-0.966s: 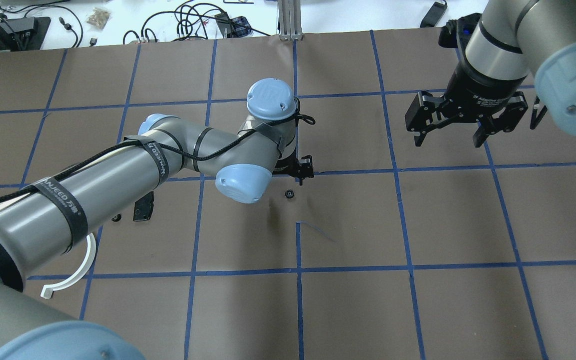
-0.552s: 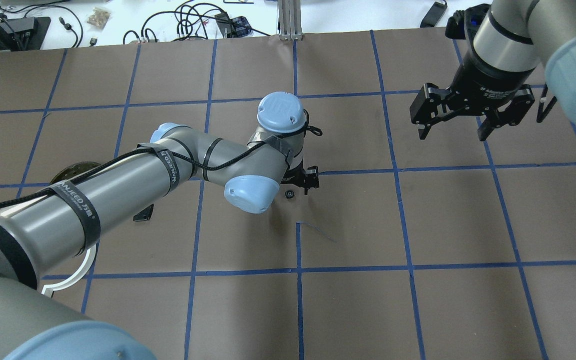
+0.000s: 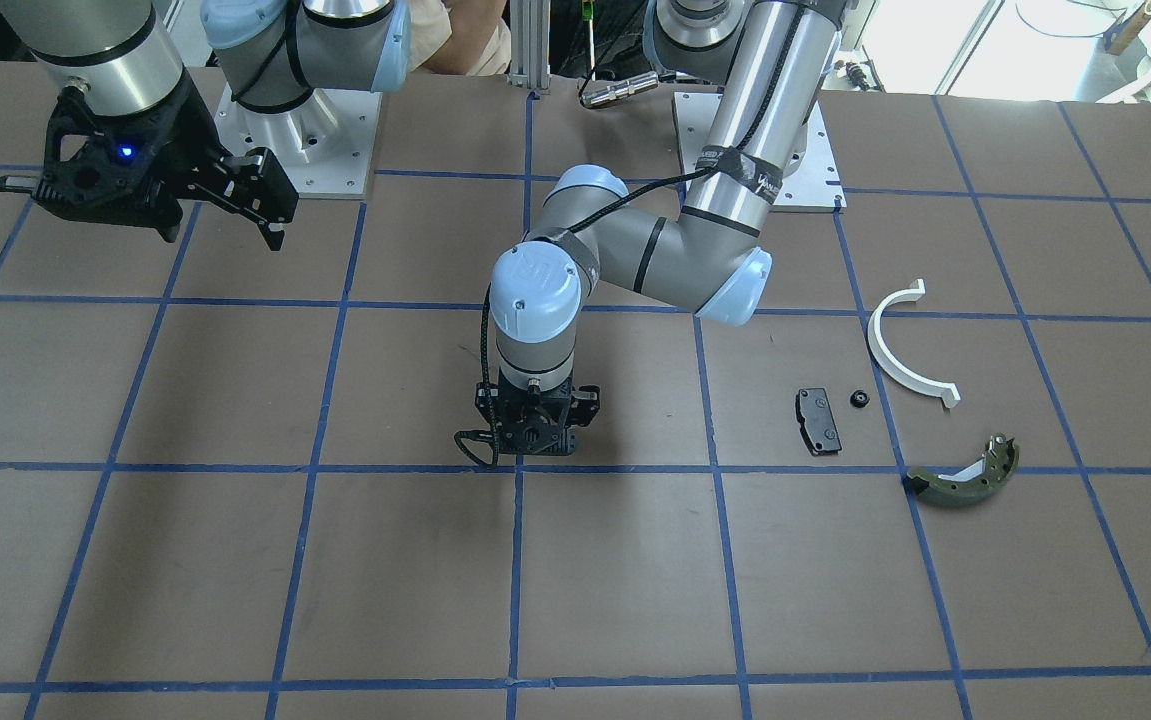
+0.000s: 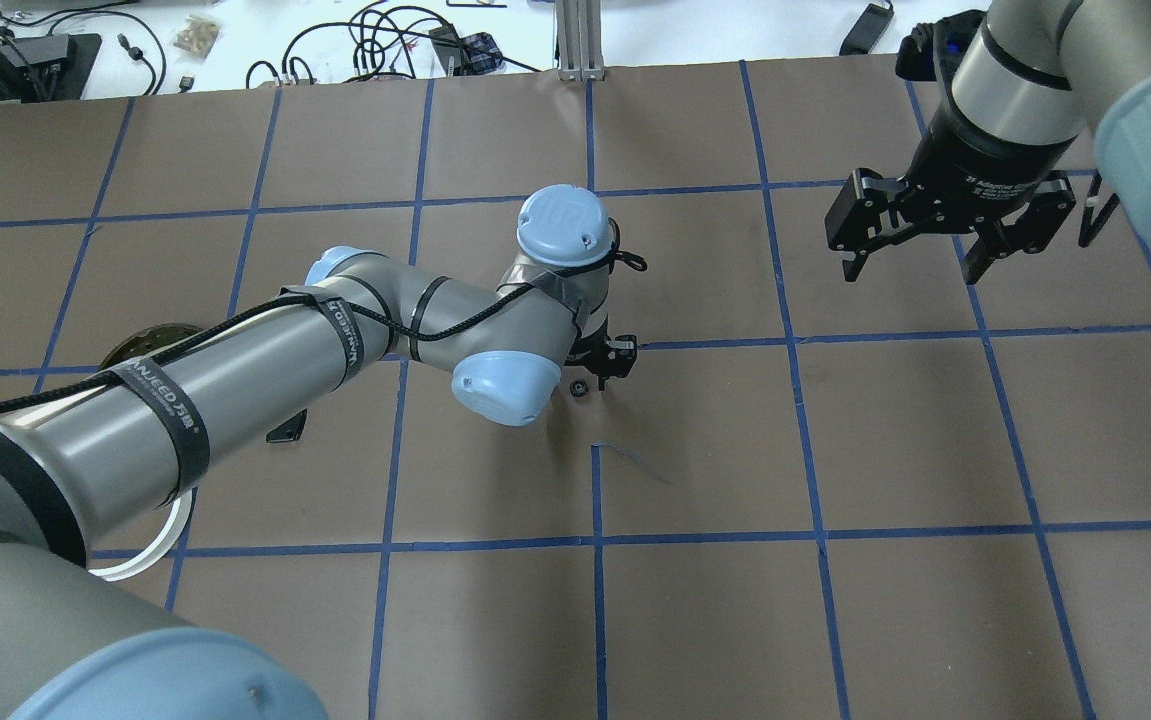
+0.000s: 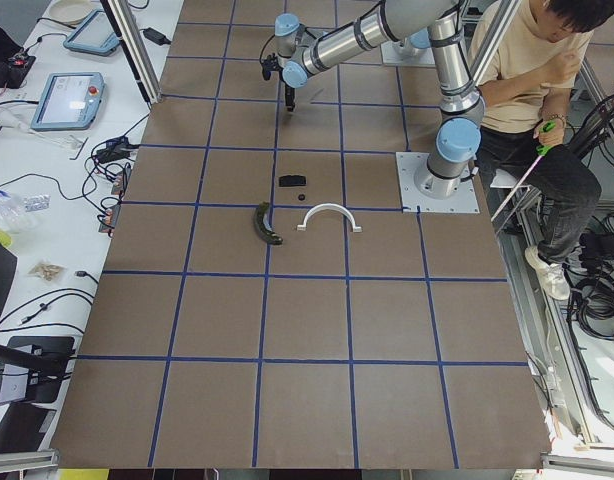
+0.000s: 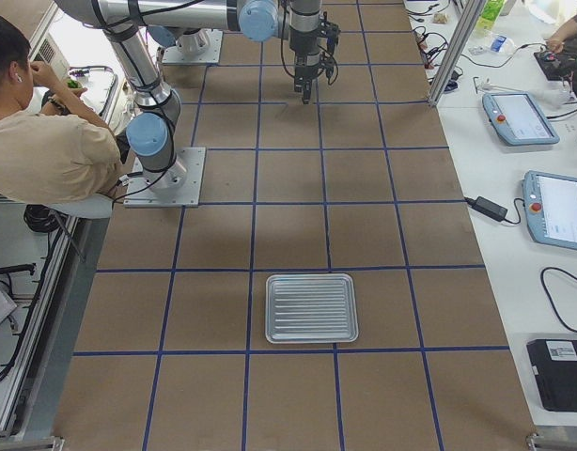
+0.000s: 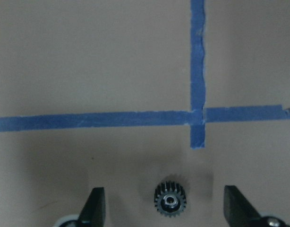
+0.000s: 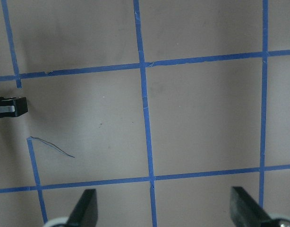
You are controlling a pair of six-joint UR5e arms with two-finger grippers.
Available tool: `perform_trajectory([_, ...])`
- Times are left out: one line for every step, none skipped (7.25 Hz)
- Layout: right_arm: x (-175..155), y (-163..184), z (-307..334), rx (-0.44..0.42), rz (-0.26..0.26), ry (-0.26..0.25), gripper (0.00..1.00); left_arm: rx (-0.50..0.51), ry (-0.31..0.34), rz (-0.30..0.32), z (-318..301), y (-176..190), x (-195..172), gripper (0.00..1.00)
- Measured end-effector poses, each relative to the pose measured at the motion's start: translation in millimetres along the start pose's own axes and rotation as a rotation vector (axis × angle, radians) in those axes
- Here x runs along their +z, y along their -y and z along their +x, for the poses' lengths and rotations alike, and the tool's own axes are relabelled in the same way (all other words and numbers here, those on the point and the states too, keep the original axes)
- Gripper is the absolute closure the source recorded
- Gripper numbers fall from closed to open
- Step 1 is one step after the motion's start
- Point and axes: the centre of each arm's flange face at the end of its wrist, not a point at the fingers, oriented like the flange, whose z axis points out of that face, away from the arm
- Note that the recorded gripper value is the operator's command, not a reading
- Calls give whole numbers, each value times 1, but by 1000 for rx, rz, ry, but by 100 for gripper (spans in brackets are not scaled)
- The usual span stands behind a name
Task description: Place bearing gear from tray to pile
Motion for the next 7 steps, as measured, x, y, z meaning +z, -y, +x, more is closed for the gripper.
perform_trajectory([0, 0, 0, 0, 1, 0, 0, 0, 1, -2, 0, 0, 2, 100])
perform_trajectory([-1, 0, 0, 1, 2, 1, 0, 1, 2, -3, 0, 0, 3, 100])
perform_trajectory([-1, -1, 0, 1, 2, 3, 0, 1, 2, -3, 0, 0, 3, 100])
perform_trajectory([-1, -1, 0, 1, 3, 5, 0, -1, 0, 6, -2, 2, -2, 100])
perform_trajectory([-1, -1, 0, 1, 3, 6, 0, -10, -6, 27, -9, 8, -15, 100])
perform_trajectory([-1, -1, 0, 0, 4, 4, 0, -24, -13, 48, -31, 21, -34, 100])
perform_trajectory([-1, -1, 0, 0, 4, 2, 0, -20, -15, 51, -65, 36, -54, 100])
